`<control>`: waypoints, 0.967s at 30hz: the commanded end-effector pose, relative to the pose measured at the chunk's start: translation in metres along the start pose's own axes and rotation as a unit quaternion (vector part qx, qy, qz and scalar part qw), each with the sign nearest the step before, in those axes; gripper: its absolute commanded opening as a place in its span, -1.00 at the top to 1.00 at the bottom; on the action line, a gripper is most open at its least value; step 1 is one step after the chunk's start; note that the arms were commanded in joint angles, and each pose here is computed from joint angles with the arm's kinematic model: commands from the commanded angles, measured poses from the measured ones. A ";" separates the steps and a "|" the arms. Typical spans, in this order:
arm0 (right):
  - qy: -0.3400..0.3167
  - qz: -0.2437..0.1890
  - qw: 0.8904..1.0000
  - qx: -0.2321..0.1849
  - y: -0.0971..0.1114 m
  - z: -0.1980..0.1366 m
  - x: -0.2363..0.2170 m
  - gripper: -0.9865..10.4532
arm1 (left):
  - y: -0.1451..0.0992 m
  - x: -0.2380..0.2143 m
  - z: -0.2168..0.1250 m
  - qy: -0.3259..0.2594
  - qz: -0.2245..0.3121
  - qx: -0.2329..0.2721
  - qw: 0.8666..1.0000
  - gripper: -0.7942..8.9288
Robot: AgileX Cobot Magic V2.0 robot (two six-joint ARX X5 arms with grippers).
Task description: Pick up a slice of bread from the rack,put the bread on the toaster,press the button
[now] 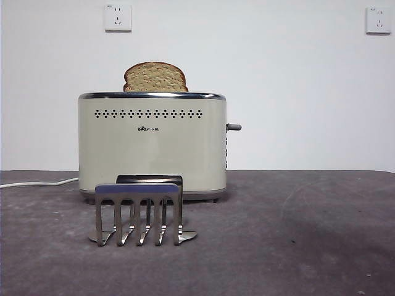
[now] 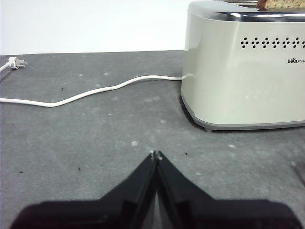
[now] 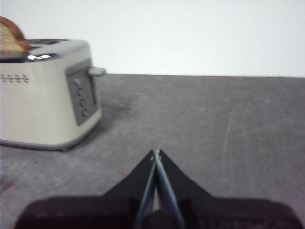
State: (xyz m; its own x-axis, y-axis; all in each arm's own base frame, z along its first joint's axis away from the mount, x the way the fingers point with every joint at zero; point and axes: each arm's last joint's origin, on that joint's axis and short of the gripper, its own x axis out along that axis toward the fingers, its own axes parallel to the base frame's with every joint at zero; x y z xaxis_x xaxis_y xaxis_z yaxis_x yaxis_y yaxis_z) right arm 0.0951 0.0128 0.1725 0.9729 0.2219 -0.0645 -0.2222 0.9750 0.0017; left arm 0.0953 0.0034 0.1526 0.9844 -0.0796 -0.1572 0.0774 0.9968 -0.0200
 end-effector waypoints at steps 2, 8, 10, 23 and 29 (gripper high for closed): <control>0.010 -0.004 1.000 0.015 0.000 -0.009 0.000 0.83 | 0.001 0.001 -0.005 0.005 0.004 -0.006 1.000 0.84; 0.052 -0.004 0.998 0.027 0.000 -0.023 0.001 0.83 | 0.001 0.001 -0.005 0.005 0.004 -0.006 1.000 0.84; 0.050 -0.004 0.998 0.042 0.000 -0.023 0.001 0.83 | 0.001 0.001 -0.005 0.005 0.004 -0.006 1.000 0.84; 0.053 -0.008 0.995 0.088 0.000 -0.024 0.002 0.83 | 0.001 0.001 -0.005 0.005 0.004 -0.006 1.000 0.84; 0.053 -0.008 0.995 0.088 0.000 -0.024 0.002 0.83 | 0.001 0.001 -0.004 0.005 0.004 -0.006 1.000 0.84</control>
State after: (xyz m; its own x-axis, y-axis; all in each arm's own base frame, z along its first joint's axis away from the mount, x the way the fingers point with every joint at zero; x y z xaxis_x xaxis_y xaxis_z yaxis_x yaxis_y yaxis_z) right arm 0.0945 0.0125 0.1536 0.9637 0.2164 -0.1566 -0.1908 0.9679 0.1636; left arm 0.0953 0.0034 0.1526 0.9844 -0.0796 -0.1572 0.0773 0.9968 -0.0204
